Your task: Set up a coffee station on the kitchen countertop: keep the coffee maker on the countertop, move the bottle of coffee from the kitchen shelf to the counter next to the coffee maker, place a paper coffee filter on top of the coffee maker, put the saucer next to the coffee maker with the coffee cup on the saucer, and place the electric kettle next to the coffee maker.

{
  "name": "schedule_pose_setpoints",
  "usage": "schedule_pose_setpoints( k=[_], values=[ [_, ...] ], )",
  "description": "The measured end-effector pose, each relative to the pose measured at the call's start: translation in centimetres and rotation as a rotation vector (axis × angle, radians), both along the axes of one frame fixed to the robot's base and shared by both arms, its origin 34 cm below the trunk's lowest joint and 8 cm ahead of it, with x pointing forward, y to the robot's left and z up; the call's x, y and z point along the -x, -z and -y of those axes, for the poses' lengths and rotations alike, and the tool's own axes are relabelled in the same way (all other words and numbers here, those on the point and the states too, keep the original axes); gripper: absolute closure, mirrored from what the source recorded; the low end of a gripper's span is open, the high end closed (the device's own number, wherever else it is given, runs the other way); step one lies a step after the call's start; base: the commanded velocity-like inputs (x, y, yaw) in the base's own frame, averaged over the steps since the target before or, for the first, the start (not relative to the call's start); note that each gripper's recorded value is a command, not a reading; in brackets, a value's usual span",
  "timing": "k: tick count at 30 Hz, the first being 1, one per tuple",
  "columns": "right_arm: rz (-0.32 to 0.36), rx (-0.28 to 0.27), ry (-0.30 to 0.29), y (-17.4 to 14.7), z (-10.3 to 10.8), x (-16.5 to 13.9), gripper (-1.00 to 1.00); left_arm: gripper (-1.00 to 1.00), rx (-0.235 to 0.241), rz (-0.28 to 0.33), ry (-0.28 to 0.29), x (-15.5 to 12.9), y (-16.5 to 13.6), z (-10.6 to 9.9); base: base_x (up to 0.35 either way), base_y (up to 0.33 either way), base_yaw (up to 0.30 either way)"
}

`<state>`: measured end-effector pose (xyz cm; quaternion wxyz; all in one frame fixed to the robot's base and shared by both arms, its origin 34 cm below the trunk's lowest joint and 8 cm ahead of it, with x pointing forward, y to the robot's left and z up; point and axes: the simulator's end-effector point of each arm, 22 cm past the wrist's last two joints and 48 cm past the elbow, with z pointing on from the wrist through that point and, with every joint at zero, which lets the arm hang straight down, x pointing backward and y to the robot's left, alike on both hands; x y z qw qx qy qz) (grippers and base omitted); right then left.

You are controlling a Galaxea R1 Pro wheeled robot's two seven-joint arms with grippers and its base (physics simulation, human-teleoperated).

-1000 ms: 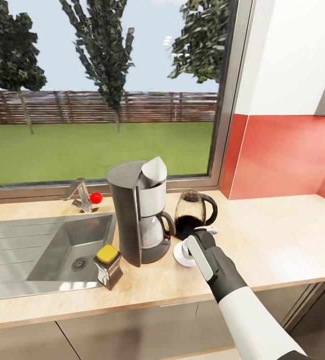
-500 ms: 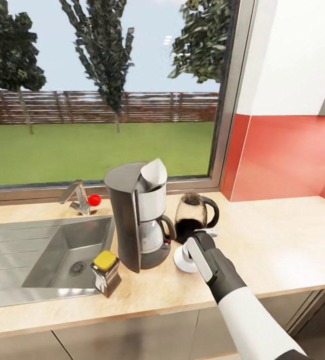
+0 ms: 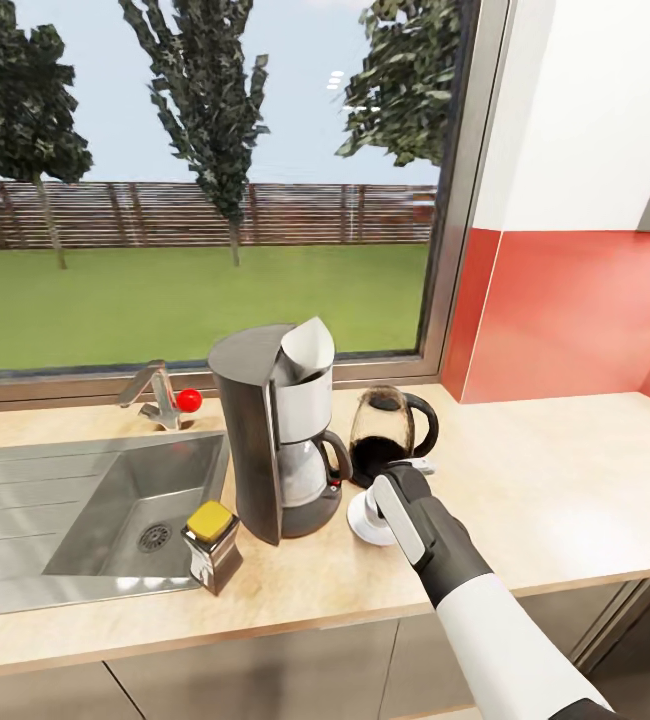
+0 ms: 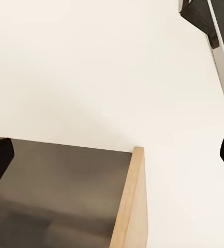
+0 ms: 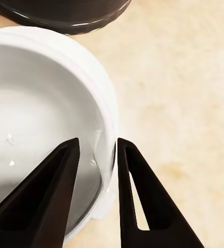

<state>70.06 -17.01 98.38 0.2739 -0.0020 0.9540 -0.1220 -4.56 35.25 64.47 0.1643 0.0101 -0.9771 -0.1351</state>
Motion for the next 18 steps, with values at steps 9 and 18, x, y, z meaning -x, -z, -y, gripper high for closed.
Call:
schedule_pose_setpoints(
  k=[9,18],
  values=[
    [0.001,-0.001,-0.001,0.00,-0.05,-0.01,-1.00,-1.00,0.000,0.000,0.000,0.00,0.00,0.00,0.000,0.000,0.000],
    [0.001,-0.001,-0.001,0.00,-0.05,-0.01,-1.00,-1.00,0.000,0.000,0.000,0.00,0.00,0.00,0.000,0.000,0.000]
  ],
)
